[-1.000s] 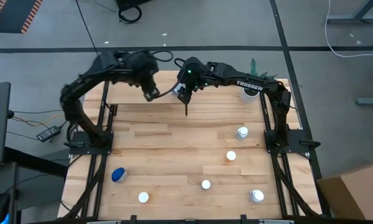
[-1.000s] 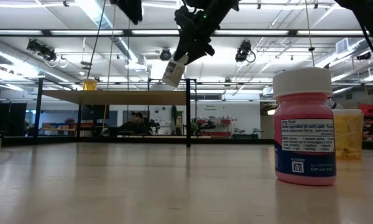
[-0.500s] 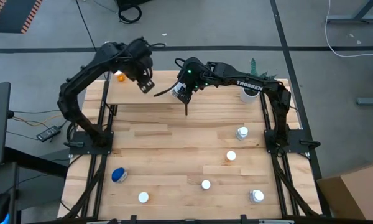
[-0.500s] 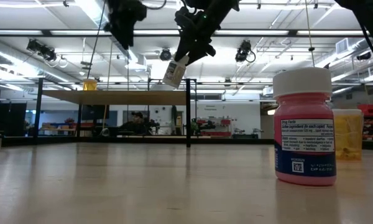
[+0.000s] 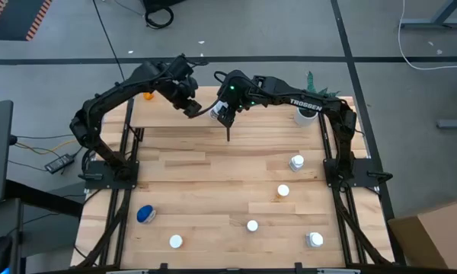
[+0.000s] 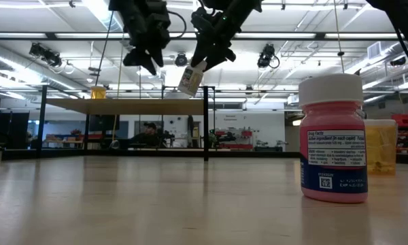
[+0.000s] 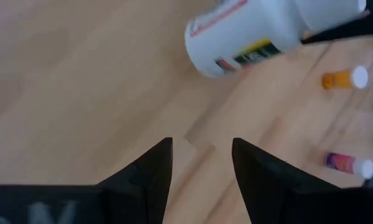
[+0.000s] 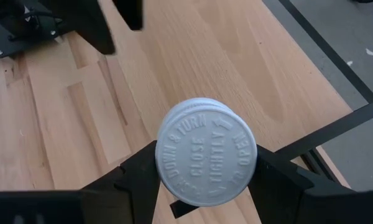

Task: Pick and place medicine bottles onto shelf by color
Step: Put the white pill bottle on the shelf

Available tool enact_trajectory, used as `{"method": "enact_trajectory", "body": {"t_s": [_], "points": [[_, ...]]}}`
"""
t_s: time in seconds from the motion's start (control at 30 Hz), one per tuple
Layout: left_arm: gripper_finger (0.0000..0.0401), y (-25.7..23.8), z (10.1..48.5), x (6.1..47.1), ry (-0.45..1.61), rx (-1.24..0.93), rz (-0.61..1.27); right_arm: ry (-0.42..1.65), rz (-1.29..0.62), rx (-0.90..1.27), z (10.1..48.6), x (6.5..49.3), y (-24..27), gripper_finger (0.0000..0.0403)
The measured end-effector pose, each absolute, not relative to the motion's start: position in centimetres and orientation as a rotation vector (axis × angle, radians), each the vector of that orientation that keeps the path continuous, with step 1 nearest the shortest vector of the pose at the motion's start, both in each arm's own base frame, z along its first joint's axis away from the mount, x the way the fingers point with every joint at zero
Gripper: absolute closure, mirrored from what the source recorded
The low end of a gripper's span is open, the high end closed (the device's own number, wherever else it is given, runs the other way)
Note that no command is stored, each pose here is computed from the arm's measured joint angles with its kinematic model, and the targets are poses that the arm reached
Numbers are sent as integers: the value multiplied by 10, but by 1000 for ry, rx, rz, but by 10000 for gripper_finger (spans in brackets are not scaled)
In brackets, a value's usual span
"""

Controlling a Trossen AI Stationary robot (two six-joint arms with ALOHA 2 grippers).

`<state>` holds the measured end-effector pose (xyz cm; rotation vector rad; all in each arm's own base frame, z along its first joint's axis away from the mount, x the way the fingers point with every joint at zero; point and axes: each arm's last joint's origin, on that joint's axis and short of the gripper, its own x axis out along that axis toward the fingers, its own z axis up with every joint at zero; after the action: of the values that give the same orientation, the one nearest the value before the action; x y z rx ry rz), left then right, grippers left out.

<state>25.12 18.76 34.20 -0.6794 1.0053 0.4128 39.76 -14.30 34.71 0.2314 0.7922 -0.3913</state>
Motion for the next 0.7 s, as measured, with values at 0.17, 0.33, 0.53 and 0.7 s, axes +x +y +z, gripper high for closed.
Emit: {"method": "enact_trajectory", "body": {"t_s": [0.17, 0.33, 0.53, 0.7], "points": [[234, 183, 333, 262, 1008, -475, 291, 795, -379, 202, 347, 398, -143, 189], [244, 177, 335, 272, 1005, -215, 209, 795, -378, 200, 347, 398, -143, 189], [244, 178, 335, 276, 997, -80, 170, 795, -379, 201, 347, 398, -143, 189], [220, 182, 327, 279, 968, -73, 198, 793, -380, 202, 347, 398, -143, 189]]}}
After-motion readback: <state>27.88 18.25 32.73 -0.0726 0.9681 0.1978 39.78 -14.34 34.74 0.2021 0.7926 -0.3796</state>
